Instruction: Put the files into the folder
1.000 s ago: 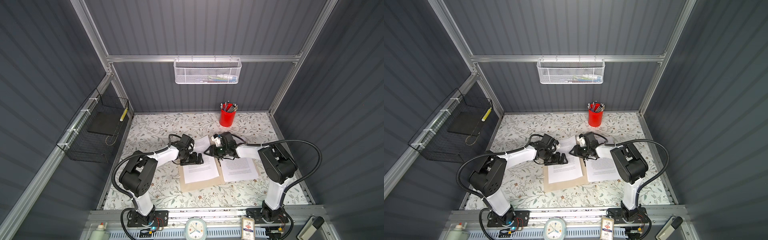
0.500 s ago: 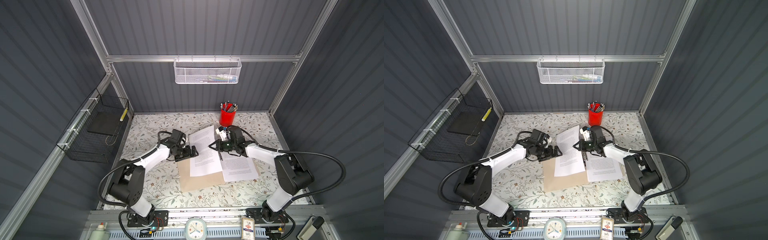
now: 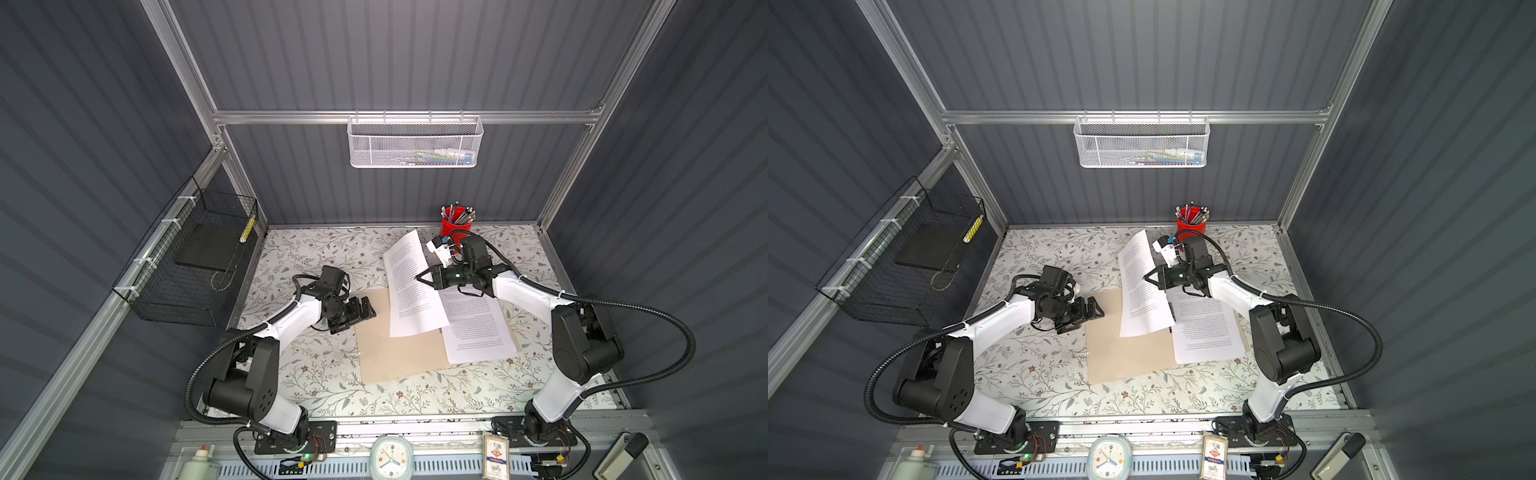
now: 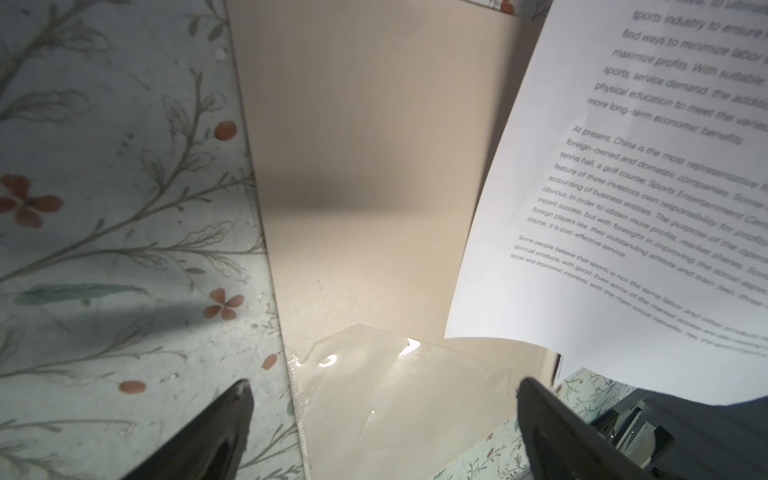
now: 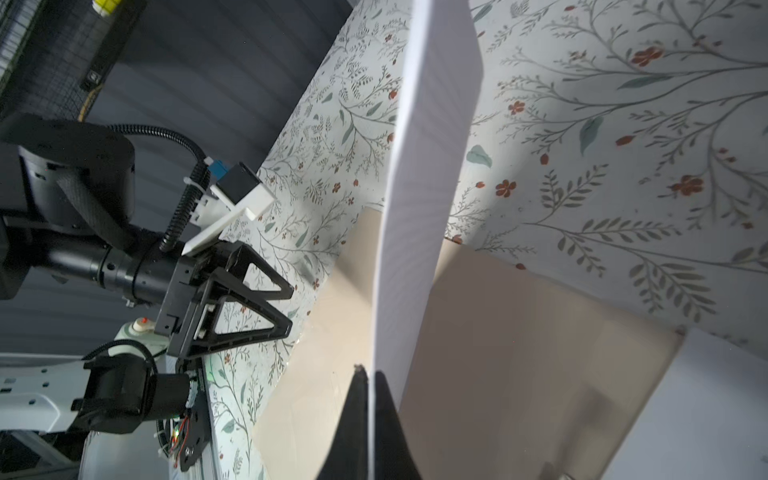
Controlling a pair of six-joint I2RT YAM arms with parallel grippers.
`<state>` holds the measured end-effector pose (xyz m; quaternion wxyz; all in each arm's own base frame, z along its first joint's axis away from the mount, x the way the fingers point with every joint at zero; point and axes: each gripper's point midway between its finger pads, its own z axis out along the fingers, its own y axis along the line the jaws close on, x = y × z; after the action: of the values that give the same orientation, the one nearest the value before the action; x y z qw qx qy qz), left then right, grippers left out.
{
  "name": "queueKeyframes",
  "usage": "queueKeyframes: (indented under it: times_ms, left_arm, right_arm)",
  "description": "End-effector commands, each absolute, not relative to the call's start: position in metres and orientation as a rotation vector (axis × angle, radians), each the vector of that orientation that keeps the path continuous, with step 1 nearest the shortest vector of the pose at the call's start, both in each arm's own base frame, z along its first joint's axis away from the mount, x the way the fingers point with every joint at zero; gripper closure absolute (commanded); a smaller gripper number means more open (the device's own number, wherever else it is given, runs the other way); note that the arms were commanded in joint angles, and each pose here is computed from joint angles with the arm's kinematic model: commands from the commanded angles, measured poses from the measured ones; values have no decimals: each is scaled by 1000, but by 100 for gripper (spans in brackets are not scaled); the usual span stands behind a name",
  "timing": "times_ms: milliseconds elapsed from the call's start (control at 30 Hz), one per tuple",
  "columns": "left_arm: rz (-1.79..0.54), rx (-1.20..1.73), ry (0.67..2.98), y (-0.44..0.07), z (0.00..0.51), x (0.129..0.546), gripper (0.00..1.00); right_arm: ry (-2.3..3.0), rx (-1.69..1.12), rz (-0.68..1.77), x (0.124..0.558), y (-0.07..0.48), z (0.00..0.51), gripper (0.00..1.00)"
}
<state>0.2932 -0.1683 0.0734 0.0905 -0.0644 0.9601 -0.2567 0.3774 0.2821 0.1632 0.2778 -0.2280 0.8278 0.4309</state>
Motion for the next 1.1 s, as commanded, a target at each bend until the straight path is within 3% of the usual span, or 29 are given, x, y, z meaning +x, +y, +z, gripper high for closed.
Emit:
queueKeyframes:
  times_ms: [0, 500, 867, 1067]
  left_arm:
    - [-773, -180, 2884, -168, 67, 288, 0]
    - [-813, -200, 2904, -170, 52, 284, 0]
    - [-872, -215, 2931, -173, 42, 273, 0]
    - [-897, -244, 2955, -175, 32, 270, 0]
  right_arm:
    - [2193, -755, 1187, 363, 288, 165, 97]
    - [2136, -838, 1387, 332, 313, 156, 93]
    - [2340, -677, 1027, 340, 298, 104, 91]
    - [2331, -590, 1007, 337, 301, 95, 90]
